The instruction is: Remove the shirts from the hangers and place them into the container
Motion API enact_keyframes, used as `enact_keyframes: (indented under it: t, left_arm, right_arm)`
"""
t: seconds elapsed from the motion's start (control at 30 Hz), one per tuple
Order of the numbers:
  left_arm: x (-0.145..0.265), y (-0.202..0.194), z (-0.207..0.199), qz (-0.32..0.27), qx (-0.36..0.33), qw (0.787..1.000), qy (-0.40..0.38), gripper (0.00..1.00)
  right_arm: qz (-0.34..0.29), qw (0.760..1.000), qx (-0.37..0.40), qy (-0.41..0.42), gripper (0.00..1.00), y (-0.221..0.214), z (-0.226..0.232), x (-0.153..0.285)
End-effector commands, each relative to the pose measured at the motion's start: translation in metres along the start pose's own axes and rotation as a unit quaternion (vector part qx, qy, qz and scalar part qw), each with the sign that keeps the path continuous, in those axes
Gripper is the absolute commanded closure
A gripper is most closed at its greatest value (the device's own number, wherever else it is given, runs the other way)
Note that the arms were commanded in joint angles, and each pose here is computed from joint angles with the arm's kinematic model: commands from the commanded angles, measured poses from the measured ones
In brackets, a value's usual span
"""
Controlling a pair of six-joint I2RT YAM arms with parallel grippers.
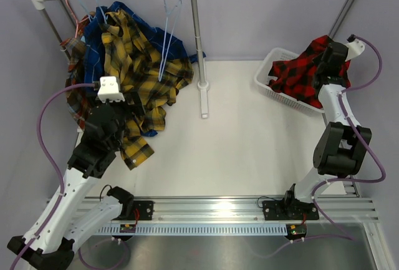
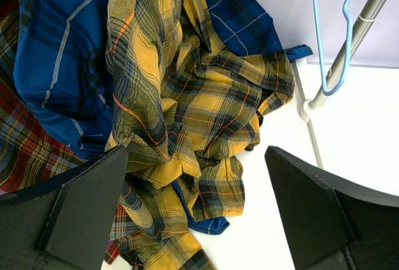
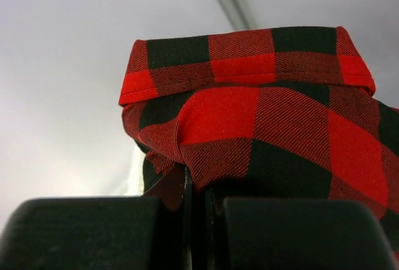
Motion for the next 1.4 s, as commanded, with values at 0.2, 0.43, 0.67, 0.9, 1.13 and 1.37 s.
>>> enact_keyframes:
  t: [0.2, 0.43, 0.67, 0.9, 1.13, 1.37]
  left_arm:
    - [0.0, 0.015, 0.0, -0.034, 0.027, 0.999, 0.002, 0.01]
    - [0.0, 0.015, -0.001, -0.033, 0.027, 0.999, -0.002, 0.01]
    - [-0.001, 0.014, -0.001, -0.031, 0.025, 0.999, 0.001, 0.01]
    - [-0.002, 0.012, -0.001, -0.029, 0.022, 0.999, 0.0, 0.01]
    - [-0.002, 0.012, -0.002, -0.028, 0.023, 0.999, -0.003, 0.01]
    - [-0.001, 0.013, -0.002, -0.029, 0.023, 0.999, -0.003, 0.01]
  right_arm:
    - [0.077, 0.996, 0.024, 0.024, 1.0, -0.042, 0.005, -0.019]
    - [0.22, 0.975, 0.025, 0.025, 1.0, -0.112, 0.01, -0.024]
    - [0.307, 0.95, 0.025, -0.04, 1.0, -0.154, -0.004, -0.04]
    - [0.345, 0.931, 0.042, -0.108, 0.91, -0.169, -0.023, -0.047]
    - [0.371, 0.921, 0.051, -0.111, 0.71, -0.181, -0.029, -0.042]
    - [0.3, 0.951, 0.058, -0.04, 0.46, -0.11, 0.008, -0.03]
Point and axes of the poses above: each gripper's point midway between its finger pads, its own x axis back along the fingers, its own z axis along the line the jaws close on, y = z × x, the point moved 2 cm from there along x, back along the fingers, and after that the axes turned 3 degrees about x, right-handed, at the moved point
